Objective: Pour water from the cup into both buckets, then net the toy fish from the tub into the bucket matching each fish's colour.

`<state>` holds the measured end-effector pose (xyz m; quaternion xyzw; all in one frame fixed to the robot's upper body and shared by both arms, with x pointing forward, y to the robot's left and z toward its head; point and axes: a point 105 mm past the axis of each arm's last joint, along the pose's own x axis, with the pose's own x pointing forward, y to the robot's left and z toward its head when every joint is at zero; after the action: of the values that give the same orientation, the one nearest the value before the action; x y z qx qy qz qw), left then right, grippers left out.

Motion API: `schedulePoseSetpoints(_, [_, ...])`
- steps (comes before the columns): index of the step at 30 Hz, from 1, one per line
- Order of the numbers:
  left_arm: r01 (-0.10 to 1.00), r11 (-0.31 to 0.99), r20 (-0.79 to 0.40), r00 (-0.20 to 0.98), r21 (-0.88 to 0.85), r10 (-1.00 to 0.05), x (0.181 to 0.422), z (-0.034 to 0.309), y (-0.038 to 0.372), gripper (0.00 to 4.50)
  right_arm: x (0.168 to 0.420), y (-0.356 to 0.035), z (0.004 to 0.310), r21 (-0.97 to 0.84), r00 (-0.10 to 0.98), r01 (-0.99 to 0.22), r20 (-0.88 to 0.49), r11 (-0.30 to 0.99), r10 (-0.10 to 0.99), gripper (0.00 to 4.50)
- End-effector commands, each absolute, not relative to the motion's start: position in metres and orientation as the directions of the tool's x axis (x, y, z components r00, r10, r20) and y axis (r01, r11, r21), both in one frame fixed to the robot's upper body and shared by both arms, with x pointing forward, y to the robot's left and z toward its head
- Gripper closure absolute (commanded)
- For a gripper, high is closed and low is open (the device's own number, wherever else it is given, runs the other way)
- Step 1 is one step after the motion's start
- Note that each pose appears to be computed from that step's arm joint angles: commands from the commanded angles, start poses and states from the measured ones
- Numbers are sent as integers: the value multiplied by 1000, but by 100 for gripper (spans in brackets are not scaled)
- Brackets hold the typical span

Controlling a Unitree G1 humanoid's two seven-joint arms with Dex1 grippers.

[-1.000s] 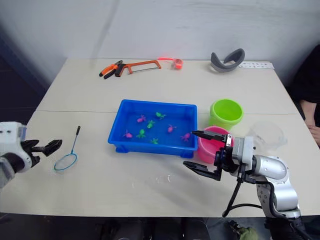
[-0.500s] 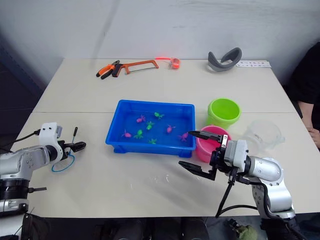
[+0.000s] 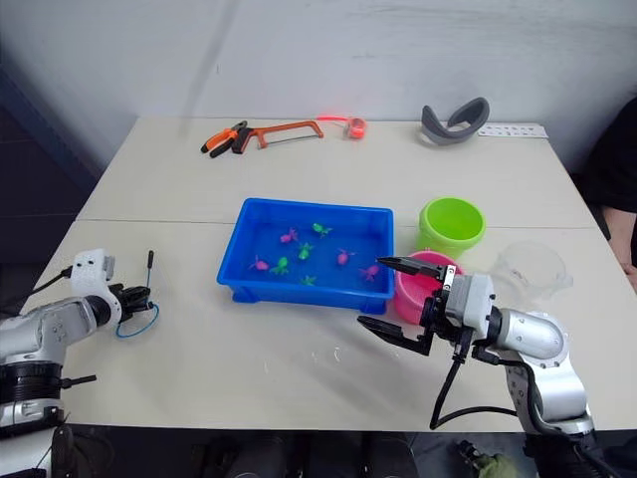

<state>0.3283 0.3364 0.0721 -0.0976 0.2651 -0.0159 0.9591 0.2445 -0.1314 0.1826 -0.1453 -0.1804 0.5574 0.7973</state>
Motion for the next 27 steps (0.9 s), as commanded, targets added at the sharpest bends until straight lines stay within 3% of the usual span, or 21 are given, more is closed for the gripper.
schedulePoseSetpoints(1, [338, 939, -190, 920, -61, -344, 326, 150, 321, 443, 240, -130, 208, -458, 302, -822, 154, 339, 941, 0])
schedulePoseSetpoints(3, [523, 851, -95, 850, 50, -517, 311, 178, 304, 443, 238, -127, 213, -452, 282, -835, 136, 313, 950, 0])
schedulePoseSetpoints(5, [654, 742, -76, 756, 149, -651, 297, 199, 288, 443, 238, -123, 221, -437, 257, -853, 123, 285, 959, 0])
schedulePoseSetpoints(8, [803, 548, -175, 589, 234, -789, 285, 216, 260, 443, 246, -115, 227, -411, 278, -869, 54, 275, 959, 0])
schedulePoseSetpoints(12, [917, 275, -295, 358, 287, -886, 275, 236, 217, 443, 255, -102, 234, -296, 303, -913, -35, 280, 952, 0])
schedulePoseSetpoints(15, [945, 112, -400, 235, 307, -886, 270, 235, 193, 443, 252, -94, 235, -208, 252, -951, -101, 227, 962, 0])
schedulePoseSetpoints(21, [918, -114, -566, 133, 381, -814, 282, 221, 143, 443, 254, -88, 231, -101, 217, -975, -231, 198, 948, 0])
schedulePoseSetpoints(27, [895, -190, -551, 72, 404, -831, 284, 212, 107, 443, 255, -79, 224, -101, 213, -976, -269, 192, 939, 0])
